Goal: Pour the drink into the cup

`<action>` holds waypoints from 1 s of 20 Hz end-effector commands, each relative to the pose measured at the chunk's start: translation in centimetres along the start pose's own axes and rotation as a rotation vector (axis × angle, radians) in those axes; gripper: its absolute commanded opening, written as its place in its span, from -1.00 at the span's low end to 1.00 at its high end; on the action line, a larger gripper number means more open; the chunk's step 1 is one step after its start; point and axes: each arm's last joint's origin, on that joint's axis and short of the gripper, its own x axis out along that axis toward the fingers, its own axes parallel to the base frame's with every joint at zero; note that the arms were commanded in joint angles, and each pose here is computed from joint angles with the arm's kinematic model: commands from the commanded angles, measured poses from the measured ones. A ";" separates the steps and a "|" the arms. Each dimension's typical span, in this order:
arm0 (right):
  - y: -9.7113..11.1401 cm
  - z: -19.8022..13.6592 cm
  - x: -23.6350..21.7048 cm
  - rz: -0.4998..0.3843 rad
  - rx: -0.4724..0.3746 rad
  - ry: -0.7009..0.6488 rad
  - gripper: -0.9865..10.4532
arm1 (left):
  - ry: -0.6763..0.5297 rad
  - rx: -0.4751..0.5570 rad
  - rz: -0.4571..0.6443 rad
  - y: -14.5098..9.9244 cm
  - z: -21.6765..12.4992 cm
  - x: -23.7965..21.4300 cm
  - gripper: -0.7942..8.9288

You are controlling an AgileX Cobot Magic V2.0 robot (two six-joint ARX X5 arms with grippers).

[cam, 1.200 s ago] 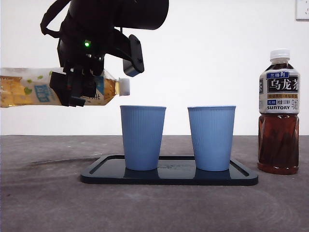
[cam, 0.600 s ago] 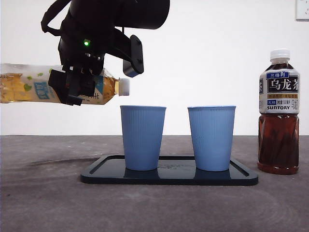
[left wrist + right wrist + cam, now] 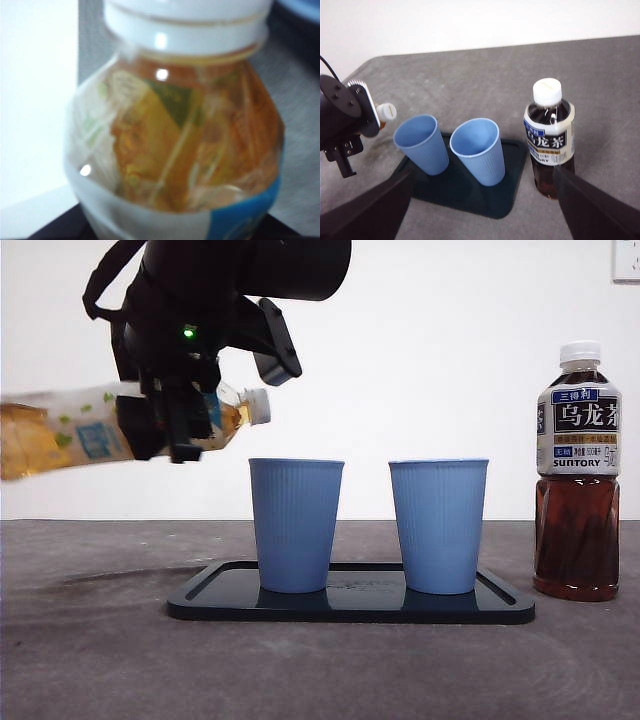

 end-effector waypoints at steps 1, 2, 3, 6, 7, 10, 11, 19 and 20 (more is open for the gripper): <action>0.1 0.2 -0.2 0.002 -0.007 0.001 -0.05 | -0.064 -0.174 -0.047 1.4 0.1 -1.4 -0.53; 0.1 0.2 -0.2 0.000 -0.008 0.008 -0.05 | -0.086 -0.215 -0.084 1.7 0.0 -1.7 -0.53; 0.1 0.1 -0.2 -0.001 -0.009 0.012 -0.05 | -0.103 -0.246 -0.106 2.0 -0.1 -1.9 -0.53; 0.0 0.0 -0.2 -0.008 -0.010 0.022 -0.05 | -0.160 -0.351 -0.149 3.4 -0.6 -2.7 -0.53; 0.0 0.0 -0.2 -0.009 -0.010 0.025 -0.05 | -0.175 -0.377 -0.162 3.9 -0.9 -2.9 -0.53; 0.0 -0.1 -0.2 -0.020 -0.009 0.032 -0.05 | -0.231 -0.477 -0.211 5.7 -1.8 -3.3 -0.59; -0.1 -0.2 -0.2 -0.030 -0.009 0.036 -0.05 | -0.253 -0.513 -0.238 6.4 -2.2 -3.4 -0.61; -0.2 -0.5 -0.2 -0.047 -0.010 0.065 -0.05 | -0.381 -0.740 -0.390 10.0 -5.2 -2.3 -0.61; -0.2 -0.5 -0.2 -0.047 -0.010 0.065 -0.05 | -0.394 -0.766 -0.394 10.1 -5.7 -1.9 -0.61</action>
